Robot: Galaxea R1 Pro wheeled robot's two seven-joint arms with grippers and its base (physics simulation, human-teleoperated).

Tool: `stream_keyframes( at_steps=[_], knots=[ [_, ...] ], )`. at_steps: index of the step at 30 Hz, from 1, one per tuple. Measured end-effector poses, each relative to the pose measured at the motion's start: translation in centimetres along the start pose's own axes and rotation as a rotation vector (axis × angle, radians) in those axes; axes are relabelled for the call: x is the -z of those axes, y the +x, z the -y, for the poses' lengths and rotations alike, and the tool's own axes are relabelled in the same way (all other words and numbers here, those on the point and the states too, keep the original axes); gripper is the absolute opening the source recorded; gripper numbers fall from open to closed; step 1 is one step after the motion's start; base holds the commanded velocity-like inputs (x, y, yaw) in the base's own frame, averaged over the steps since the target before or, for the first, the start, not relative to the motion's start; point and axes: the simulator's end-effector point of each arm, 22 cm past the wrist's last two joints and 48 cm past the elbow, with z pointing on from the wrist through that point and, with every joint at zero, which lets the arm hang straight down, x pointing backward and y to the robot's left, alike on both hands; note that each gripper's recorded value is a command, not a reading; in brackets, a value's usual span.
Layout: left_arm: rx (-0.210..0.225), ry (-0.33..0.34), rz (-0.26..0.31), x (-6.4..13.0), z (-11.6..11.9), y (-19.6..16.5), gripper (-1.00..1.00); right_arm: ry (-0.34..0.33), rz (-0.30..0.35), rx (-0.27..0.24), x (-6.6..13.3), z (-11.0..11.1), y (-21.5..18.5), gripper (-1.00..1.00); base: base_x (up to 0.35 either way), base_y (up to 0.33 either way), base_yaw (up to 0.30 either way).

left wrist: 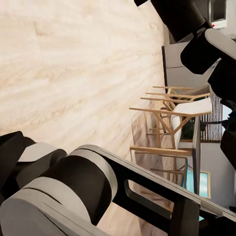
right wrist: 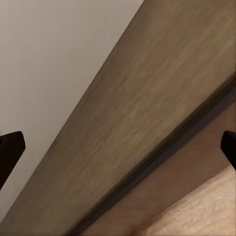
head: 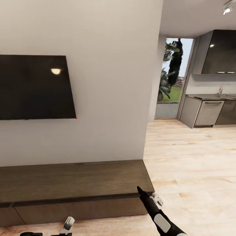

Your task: Place each of the two pumpkins and all three candles from the living room inside a cabinet in the living room (use any cabinet), then make sure every cabinet is closed, and position the cauldron so it is next to a table in the living room.

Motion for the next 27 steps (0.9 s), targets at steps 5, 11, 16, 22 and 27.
stream_keyframes(
  at_steps=[5, 11, 16, 22, 27],
  knots=[
    [0.000, 0.000, 0.000, 0.02, -0.02, 0.00, 1.00, 0.001, -0.001, 0.000, 0.01, 0.04, 0.04, 1.00, 0.013, 0.184, 0.000],
    [0.001, 0.000, 0.000, 0.00, -0.02, 0.01, 1.00, 0.001, -0.001, 0.000, 0.01, 0.04, 0.04, 1.00, 0.038, 0.182, 0.000],
    [0.002, 0.001, 0.001, 0.05, -0.01, 0.00, 1.00, 0.002, -0.002, 0.000, 0.03, 0.11, 0.10, 1.00, 0.029, 0.025, 0.000],
    [0.002, 0.002, 0.001, 0.05, 0.01, 0.00, 1.00, 0.003, -0.002, -0.001, 0.05, 0.15, 0.12, 1.00, 0.129, 0.081, 0.000],
    [0.004, 0.007, 0.005, 0.07, 0.10, -0.10, 1.00, 0.003, -0.003, -0.001, 0.04, 0.15, 0.13, 1.00, 0.011, 0.007, 0.000]
  ],
)
